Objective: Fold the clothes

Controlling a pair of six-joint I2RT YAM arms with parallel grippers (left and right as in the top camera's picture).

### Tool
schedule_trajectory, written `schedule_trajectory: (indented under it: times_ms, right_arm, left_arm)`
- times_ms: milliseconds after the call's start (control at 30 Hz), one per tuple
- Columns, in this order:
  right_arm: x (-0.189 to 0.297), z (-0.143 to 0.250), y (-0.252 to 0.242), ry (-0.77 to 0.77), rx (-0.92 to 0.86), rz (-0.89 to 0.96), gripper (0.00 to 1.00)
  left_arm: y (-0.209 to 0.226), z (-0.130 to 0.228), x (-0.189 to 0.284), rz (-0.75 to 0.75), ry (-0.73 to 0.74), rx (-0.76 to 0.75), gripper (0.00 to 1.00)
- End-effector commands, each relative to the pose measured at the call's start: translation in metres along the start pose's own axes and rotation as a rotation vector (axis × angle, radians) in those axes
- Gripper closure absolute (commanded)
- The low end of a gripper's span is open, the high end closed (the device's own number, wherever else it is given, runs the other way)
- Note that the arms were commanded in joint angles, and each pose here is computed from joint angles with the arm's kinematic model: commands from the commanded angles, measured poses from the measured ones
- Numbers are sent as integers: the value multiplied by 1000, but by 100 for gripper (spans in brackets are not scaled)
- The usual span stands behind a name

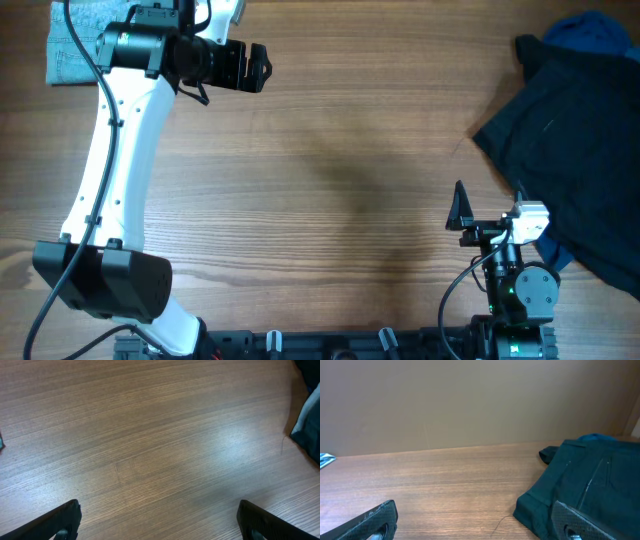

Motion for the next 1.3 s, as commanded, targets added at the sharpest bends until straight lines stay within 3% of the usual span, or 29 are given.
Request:
schedule_trajectory:
  times_ms: [0, 933, 1100, 1267]
  right_arm:
    - [1, -1, 1, -5, 7, -20, 0]
    - [1, -1, 1, -5, 7, -20, 0]
    - [1, -1, 1, -5, 7, -20, 0]
    - [1, -1, 1, -5, 7, -20, 0]
  left_arm:
    - [-2, -1, -1, 20, -5, 8, 0]
    - [-3, 3, -1, 26, 23, 16, 0]
    - [5, 11, 0, -97, 89, -5, 0]
    - [7, -3, 0, -105, -7, -45, 0]
Point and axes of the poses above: each gripper's point midway between its finger pads, its own x axis back along the fingers, its own y axis along the line the jaws close on, z = x × y, the point moved 10 cm from there along x, back along the fingers, and after that the axes turned 11 degrees about -x, right-handed, at the moved point
